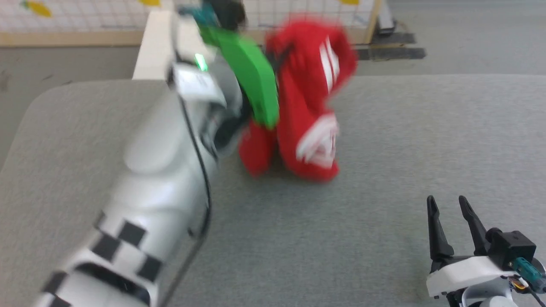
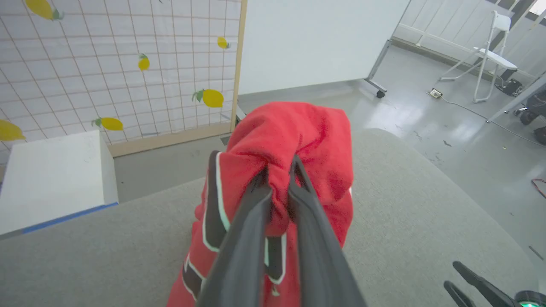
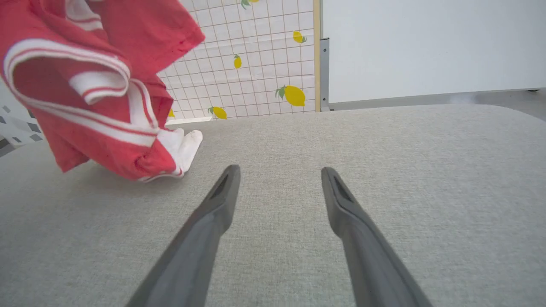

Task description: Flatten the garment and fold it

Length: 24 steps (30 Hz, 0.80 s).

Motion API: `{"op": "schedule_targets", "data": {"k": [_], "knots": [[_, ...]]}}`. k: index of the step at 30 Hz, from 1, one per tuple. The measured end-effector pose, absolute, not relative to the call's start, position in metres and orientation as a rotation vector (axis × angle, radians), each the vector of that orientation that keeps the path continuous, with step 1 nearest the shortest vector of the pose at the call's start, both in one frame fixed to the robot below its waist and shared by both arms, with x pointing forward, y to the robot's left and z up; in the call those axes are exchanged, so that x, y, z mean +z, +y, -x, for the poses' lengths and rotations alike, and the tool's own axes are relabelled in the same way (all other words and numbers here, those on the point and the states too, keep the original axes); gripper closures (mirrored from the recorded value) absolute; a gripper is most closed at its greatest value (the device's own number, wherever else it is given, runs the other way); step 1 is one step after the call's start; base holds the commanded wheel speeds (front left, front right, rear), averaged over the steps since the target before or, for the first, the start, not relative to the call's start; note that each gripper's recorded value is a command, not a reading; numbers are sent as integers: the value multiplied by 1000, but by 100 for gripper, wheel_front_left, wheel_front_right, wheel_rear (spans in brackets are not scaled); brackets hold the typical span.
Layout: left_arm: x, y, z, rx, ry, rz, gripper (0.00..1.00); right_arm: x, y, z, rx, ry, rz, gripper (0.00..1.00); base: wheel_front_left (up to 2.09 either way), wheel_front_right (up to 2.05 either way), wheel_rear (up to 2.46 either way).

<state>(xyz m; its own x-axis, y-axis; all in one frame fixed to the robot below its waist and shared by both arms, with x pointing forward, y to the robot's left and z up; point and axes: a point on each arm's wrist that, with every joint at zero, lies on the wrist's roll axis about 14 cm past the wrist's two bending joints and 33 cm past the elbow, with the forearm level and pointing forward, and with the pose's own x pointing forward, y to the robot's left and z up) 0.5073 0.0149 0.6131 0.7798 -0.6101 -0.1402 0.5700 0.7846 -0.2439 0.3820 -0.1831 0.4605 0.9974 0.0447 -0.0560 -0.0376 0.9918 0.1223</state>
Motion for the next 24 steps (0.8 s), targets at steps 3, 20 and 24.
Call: {"op": "schedule_targets", "data": {"k": [3, 20, 24], "knots": [[558, -13, -475, -708, 376, 186, 100, 464, -196, -370, 3, 48, -118, 0, 0, 0, 0], [484, -29, -392, -723, 640, 505, 0, 476, -217, -346, -62, 6, -122, 0, 0, 0, 0], [543, 20, -430, -569, 344, 623, 0, 480, -208, -350, -32, -6, -131, 0, 0, 0, 0]]}}
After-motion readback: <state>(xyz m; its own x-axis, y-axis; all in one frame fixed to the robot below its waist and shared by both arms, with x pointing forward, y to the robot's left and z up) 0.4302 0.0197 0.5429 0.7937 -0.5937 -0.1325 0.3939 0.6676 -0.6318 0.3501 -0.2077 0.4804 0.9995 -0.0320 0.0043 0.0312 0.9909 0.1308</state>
